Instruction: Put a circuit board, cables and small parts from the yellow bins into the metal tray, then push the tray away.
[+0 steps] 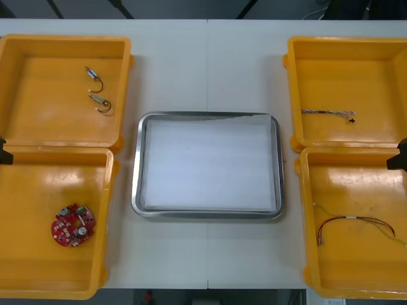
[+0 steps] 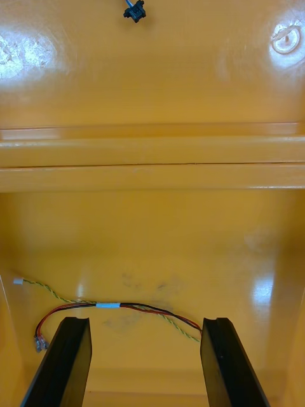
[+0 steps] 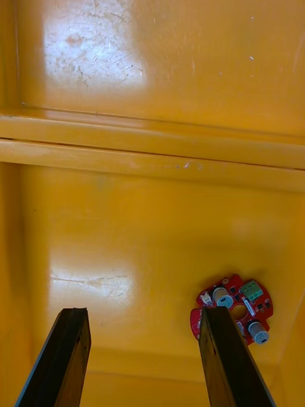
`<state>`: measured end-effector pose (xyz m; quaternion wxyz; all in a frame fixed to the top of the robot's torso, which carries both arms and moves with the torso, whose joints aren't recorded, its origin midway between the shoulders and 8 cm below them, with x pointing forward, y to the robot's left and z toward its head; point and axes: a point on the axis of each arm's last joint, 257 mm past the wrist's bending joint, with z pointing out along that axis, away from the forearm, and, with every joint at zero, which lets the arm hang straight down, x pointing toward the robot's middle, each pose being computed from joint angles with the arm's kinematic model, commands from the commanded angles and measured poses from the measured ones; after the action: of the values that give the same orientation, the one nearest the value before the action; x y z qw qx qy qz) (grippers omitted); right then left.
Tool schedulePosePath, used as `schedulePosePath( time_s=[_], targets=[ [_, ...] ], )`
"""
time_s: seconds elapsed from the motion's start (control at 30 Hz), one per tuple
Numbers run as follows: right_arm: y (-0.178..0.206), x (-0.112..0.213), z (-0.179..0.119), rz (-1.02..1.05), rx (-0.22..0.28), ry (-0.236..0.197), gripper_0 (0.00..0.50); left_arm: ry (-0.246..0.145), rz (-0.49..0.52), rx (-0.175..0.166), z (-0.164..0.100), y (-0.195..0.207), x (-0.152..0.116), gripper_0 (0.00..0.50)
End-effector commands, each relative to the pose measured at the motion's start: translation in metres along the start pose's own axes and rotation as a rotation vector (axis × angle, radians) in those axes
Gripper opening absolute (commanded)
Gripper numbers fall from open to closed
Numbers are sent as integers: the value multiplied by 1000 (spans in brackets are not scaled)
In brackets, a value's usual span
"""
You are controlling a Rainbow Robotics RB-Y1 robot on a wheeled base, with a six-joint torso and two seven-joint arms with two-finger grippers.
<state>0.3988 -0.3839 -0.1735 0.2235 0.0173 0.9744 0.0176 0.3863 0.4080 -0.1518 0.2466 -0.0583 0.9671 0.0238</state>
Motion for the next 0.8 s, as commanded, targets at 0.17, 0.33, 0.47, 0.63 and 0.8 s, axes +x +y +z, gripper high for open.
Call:
schedulePosePath(
  time_s=[0.17,0.33,0.47,0.63,0.8],
  targets=[
    [4,3,3,-48,-7,4,500,-1,95,-26,-2,4,2,500],
    [4,3,3,-48,-7,4,500,-1,95,-26,-2,4,2,500],
    [4,3,3,-48,-7,4,500,-1,95,-26,-2,4,2,500],
    [4,3,3,-48,-7,4,500,-1,95,-26,-2,4,2,500],
    [4,3,3,-48,-7,4,500,-1,95,-26,-2,4,2,500]
  ],
)
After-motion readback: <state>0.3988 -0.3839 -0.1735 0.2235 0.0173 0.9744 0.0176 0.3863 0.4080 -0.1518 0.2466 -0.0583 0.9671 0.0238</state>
